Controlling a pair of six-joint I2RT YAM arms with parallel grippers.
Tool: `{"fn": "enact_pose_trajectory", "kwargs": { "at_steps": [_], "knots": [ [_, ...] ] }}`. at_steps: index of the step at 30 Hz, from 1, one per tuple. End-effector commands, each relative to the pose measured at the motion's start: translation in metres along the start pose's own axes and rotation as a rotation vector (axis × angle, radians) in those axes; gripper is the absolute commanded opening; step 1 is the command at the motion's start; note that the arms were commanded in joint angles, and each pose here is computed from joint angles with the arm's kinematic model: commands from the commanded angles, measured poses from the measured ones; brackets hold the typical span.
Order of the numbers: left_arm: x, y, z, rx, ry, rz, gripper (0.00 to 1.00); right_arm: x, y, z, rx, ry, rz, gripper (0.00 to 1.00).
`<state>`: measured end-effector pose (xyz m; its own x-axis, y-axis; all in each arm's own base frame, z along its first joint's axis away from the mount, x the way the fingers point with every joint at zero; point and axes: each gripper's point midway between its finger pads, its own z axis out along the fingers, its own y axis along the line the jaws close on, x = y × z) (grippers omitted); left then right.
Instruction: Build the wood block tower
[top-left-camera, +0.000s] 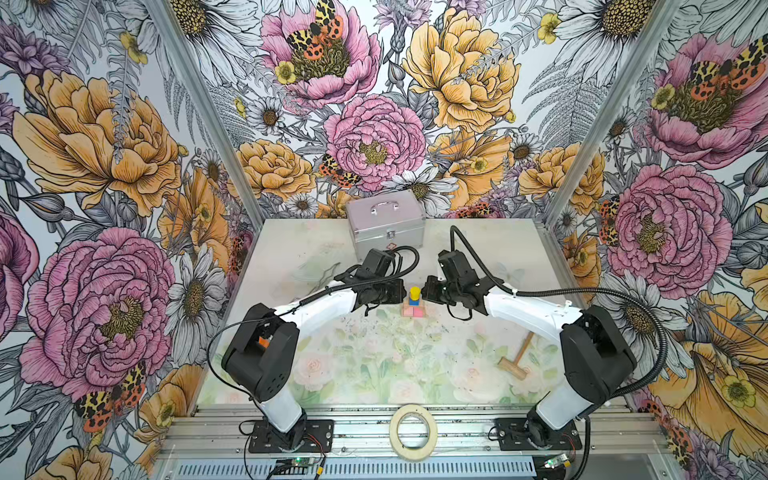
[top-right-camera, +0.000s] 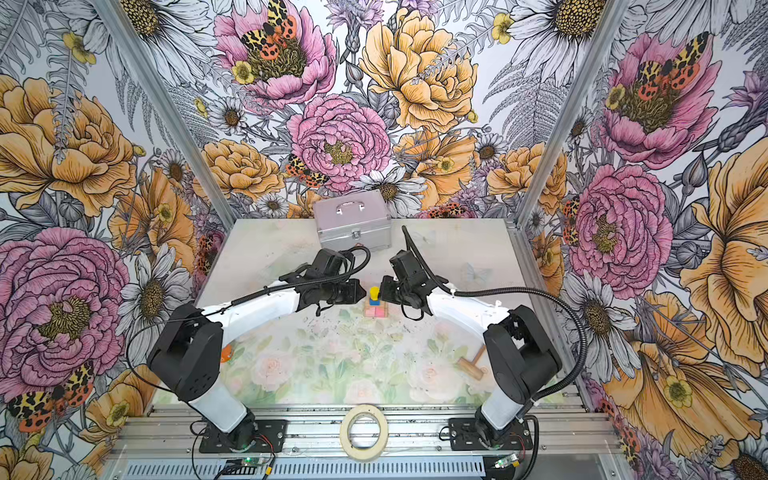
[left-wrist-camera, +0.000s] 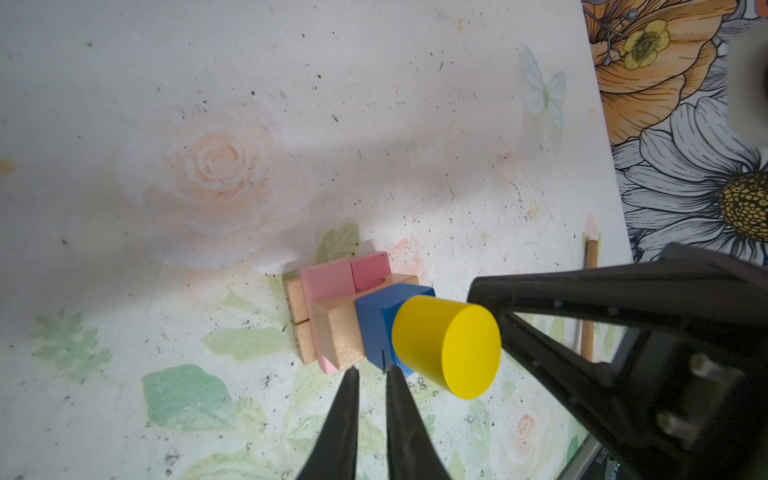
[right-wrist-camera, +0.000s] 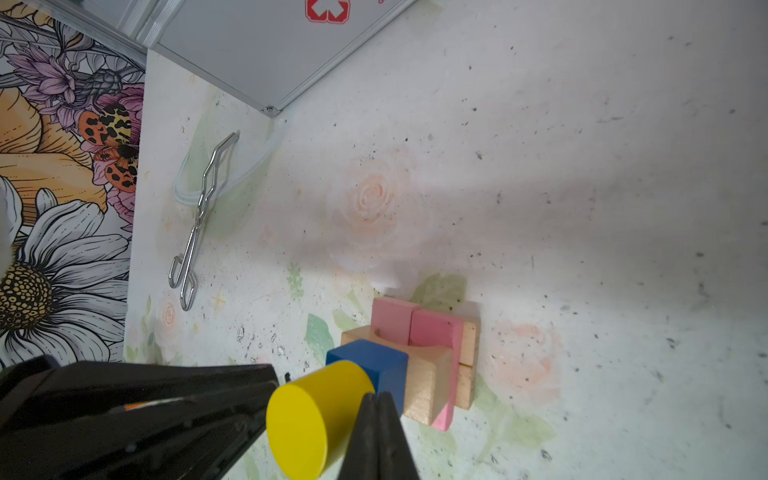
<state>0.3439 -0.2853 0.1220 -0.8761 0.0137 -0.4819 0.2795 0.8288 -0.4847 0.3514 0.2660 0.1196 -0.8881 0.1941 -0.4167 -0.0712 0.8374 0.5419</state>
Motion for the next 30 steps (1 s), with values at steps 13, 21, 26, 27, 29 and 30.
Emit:
{"fn": "enact_pose_trajectory", "kwargs": {
  "at_steps": [13, 21, 26, 27, 29, 30],
  "knots": [
    [-0.0051, -0.0068, 0.0012, 0.007, 0.001, 0.030, 0.16, 0.0037, 0.0027, 0.0077, -0.013, 0.004, -0.002, 0.00],
    [-0.0052, -0.0064, 0.0018, 0.004, 0.002, 0.030, 0.16, 0.0037, 0.0030, 0.0086, -0.015, 0.004, -0.002, 0.00],
    [-0.0052, -0.0064, 0.0014, 0.002, 0.001, 0.031, 0.16, 0.0043, 0.0026, 0.0088, -0.013, 0.005, -0.002, 0.00],
    [-0.0052, -0.0066, 0.0016, 0.002, 0.001, 0.029, 0.16, 0.0049, 0.0023, 0.0088, -0.012, 0.006, -0.002, 0.00],
    [-0.0051, -0.0072, 0.0016, 0.005, 0.002, 0.031, 0.16, 0.0047, 0.0019, 0.0085, -0.011, 0.004, -0.001, 0.00],
    [-0.0042, -0.0070, 0.0021, 0.005, 0.005, 0.031, 0.16, 0.0051, 0.0015, 0.0086, -0.010, 0.004, -0.002, 0.00]
  ]
}}
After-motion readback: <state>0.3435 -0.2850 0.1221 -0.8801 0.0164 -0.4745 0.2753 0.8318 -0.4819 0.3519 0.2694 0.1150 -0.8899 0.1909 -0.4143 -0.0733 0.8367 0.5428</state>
